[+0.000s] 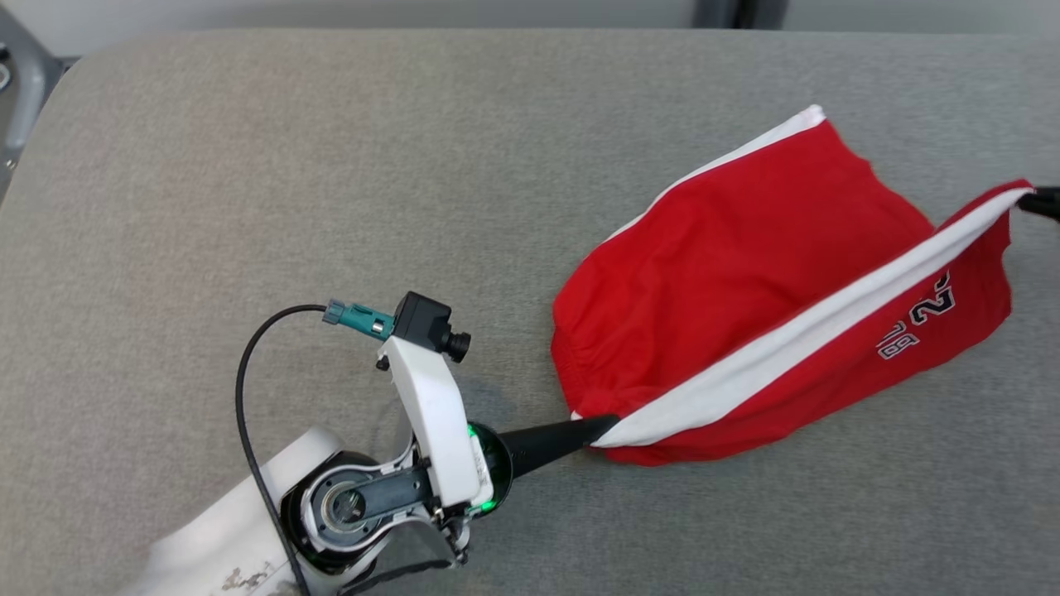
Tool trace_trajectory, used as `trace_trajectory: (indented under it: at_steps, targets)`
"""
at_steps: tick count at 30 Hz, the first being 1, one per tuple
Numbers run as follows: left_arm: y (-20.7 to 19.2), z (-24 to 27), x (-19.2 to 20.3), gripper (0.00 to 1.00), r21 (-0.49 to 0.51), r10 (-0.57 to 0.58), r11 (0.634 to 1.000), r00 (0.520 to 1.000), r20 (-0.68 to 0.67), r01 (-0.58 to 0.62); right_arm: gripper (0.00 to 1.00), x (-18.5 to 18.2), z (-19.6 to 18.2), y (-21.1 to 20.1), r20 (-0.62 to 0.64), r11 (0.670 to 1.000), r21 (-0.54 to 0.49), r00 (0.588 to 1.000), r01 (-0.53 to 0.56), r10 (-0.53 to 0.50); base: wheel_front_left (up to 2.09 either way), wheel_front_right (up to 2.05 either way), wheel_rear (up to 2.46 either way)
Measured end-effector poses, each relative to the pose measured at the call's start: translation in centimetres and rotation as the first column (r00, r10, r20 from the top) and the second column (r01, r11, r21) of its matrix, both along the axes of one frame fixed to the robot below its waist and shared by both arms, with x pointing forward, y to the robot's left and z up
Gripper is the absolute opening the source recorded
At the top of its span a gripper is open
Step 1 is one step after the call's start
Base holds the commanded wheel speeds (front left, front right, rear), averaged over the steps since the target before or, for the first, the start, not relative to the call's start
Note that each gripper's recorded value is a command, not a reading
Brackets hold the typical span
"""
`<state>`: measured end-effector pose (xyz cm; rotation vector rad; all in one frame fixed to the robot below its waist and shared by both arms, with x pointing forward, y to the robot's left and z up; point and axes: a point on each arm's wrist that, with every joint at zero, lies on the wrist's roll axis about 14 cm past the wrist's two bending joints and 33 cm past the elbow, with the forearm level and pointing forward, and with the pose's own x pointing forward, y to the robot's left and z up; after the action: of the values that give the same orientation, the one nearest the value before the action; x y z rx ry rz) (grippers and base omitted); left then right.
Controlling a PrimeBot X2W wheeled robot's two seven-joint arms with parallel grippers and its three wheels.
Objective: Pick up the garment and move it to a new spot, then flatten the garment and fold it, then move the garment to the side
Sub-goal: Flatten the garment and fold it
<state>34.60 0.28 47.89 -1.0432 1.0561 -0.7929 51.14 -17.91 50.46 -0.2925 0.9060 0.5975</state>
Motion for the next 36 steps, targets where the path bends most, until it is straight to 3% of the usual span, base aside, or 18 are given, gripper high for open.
trace_trajectory:
  at_steps: [6, 12, 23, 36]
  targets:
    - [0.7, -0.3, 2.7, 0.00, -0.086, 0.141, 0.985, 0.983, -0.121, -0.152, 0.00, 3.5, -1.4, 2.6, 0.014, 0.999, -0.005, 0.999, -0.035, 0.035, 0.00, 0.00, 0.00]
    - [1.2, -1.0, 5.4, 0.00, -0.111, 0.239, 0.959, 0.955, -0.177, -0.260, 0.00, 6.0, -3.5, 4.2, 0.008, 0.999, -0.008, 0.999, -0.048, 0.048, 0.00, 0.00, 0.00]
    - [1.9, -2.9, 9.2, 0.00, -0.115, 0.354, 0.917, 0.912, -0.205, -0.382, 0.00, 9.9, -6.1, 6.4, 0.064, 0.998, 0.013, 0.996, -0.066, 0.065, 0.00, 0.00, 0.00]
    - [2.7, -4.5, 11.1, 0.00, -0.100, 0.415, 0.890, 0.880, -0.232, -0.446, 0.00, 11.9, -8.0, 6.5, 0.083, 0.999, 0.021, 0.996, -0.038, 0.036, 0.00, 0.00, 0.00]
